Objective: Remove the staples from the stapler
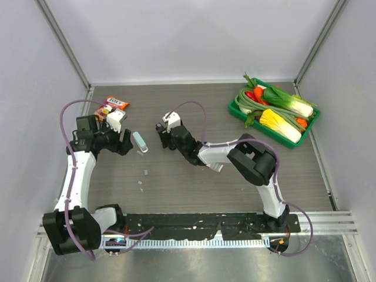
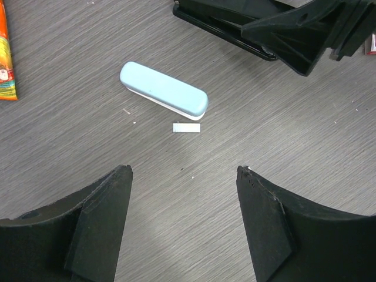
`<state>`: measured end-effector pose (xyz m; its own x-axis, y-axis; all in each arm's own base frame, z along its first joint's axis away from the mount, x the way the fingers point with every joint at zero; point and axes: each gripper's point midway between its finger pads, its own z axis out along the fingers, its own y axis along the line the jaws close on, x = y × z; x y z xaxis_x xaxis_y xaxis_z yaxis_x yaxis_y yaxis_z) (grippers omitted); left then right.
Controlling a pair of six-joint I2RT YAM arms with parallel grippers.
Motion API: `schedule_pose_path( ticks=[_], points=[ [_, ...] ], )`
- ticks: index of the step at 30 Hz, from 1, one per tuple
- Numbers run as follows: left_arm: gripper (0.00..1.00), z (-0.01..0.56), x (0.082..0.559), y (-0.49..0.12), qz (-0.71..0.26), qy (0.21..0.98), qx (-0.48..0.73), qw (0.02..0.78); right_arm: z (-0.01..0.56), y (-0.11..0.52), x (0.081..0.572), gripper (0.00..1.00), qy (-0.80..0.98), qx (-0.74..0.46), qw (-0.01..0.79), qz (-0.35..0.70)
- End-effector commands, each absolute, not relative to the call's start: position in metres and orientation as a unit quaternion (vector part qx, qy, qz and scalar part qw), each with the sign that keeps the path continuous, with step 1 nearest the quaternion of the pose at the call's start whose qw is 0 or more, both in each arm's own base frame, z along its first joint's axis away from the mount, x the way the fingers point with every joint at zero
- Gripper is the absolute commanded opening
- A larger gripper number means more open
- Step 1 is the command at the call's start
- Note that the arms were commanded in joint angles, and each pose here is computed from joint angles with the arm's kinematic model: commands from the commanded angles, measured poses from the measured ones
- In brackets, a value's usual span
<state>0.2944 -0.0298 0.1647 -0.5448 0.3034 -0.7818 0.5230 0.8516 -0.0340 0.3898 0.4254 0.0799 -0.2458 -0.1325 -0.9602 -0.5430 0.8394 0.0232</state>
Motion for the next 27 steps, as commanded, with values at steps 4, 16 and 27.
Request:
schedule_pose_path(
  ticks=[4, 16, 27],
  points=[
    [0.77, 0.173, 0.3, -0.029, -0.135, 0.864, 0.243, 0.421, 0.174, 0.413, 0.376, 0.75, 0.751, -0.215, 0.592, 0.198],
    [0.81, 0.18, 0.307, -0.032, -0.144, 0.857, 0.241, 0.433, 0.164, 0.282, 0.328, 0.77, 0.825, -0.156, 0.522, 0.146],
    [0.81, 0.186, 0.299, -0.035, -0.147, 0.853, 0.247, 0.436, 0.091, 0.237, 0.305, 0.79, 0.895, -0.226, 0.376, 0.078]
  ],
)
